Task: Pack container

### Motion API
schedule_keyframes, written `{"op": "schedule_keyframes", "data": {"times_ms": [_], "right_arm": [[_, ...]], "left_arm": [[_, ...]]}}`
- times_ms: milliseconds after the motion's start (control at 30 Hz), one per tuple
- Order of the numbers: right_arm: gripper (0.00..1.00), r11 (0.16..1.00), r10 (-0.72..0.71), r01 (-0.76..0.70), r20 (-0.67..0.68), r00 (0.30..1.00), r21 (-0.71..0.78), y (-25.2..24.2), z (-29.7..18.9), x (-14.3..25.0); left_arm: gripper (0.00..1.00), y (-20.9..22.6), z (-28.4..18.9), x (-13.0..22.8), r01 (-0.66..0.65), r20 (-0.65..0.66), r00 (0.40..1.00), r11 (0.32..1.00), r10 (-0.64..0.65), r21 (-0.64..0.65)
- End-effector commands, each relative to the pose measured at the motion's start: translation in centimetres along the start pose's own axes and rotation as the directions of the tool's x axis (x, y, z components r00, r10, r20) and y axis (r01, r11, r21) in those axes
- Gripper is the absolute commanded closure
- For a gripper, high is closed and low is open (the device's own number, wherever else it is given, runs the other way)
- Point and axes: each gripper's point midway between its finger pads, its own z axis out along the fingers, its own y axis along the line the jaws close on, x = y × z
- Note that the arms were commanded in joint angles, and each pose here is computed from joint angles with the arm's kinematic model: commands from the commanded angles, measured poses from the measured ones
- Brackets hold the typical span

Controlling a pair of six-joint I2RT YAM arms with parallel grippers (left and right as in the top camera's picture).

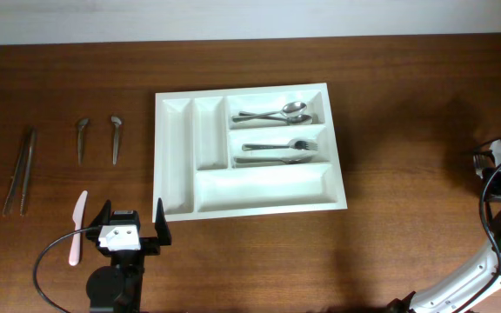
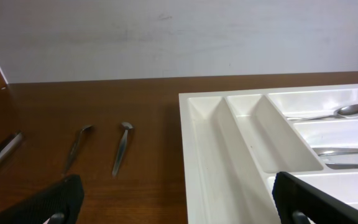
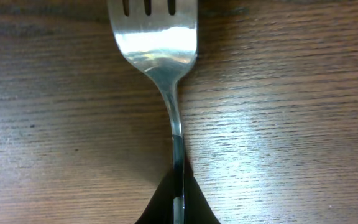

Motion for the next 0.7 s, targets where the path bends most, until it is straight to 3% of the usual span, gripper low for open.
{"op": "schedule_keyframes", "data": {"times_ms": [0,300,500,667], "right_arm": [[0.96,0.997,0.058,-0.057,0.011,0.998,-0.045,0.7,1.1,-0.9],[0.96,0.994,0.088,-0.077,0.127,0.988,-0.082,4.2,-3.4,-6.9],[0.96,0.982,0.086,-0.047,0.209,0.974,-0.182,10.5,-8.1,-11.6],[0.96,0.958,0.17,-0.102,0.247,0.954,-0.267,15.1,-11.3,-14.4]], "left_arm": [[0.01,0.1,0.0,0.1,-0.015,0.002,1.0,1.0,0.015,-0.002],[0.01,0.1,0.0,0.1,-0.015,0.002,1.0,1.0,0.015,-0.002],[0.01,0.1,0.0,0.1,-0.015,0.002,1.0,1.0,0.015,-0.002],[0.01,0.1,0.0,0.1,-0.015,0.001,1.0,1.0,0.015,-0.002]]}}
